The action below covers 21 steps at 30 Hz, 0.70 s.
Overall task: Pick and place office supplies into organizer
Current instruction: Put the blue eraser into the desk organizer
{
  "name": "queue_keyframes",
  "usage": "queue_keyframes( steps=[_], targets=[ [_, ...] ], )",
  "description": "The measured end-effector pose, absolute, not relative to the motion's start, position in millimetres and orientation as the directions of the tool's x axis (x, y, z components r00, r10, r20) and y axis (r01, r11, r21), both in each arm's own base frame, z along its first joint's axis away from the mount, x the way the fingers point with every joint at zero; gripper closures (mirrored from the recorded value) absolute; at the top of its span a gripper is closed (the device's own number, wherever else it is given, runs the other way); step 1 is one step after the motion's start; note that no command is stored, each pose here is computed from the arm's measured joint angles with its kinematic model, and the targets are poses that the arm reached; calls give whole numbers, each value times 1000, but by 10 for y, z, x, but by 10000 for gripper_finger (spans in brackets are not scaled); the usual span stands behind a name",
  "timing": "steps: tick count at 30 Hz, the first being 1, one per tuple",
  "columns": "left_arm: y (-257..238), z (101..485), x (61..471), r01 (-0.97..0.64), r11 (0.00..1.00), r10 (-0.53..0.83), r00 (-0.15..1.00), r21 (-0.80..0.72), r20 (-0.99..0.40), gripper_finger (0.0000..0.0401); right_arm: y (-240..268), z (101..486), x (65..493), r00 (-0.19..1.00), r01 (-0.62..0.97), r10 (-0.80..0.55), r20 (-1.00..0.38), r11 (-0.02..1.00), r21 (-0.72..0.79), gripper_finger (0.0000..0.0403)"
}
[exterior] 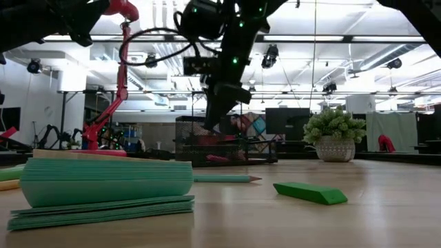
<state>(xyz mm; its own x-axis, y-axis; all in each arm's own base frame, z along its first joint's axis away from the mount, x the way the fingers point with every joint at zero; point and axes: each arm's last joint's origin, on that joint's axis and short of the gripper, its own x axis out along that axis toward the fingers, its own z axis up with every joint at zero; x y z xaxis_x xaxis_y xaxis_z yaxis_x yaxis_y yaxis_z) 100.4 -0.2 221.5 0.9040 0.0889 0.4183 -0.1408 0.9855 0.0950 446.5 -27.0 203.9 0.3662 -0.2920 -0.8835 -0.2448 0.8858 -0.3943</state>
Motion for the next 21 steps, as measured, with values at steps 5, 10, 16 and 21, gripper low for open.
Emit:
queue_keyframes(
  steps=[5,10,16,21],
  targets=[
    [-2,2215,1004,-141,985,89,904,95,418,214,-327,1978,4484,366,-312,-250,-897,875,-371,346],
    [-3,2216,1004,-141,985,88,904,95,419,214,-335,1904,4496,348,-353,-252,-903,857,-375,346],
    [-2,2215,1004,-141,985,89,904,95,418,214,-353,1872,4506,344,-355,-257,-903,855,-379,346],
    [-3,2215,1004,-141,985,88,904,95,418,214,-377,1875,4502,336,-341,-298,-893,846,-411,329]
  ],
)
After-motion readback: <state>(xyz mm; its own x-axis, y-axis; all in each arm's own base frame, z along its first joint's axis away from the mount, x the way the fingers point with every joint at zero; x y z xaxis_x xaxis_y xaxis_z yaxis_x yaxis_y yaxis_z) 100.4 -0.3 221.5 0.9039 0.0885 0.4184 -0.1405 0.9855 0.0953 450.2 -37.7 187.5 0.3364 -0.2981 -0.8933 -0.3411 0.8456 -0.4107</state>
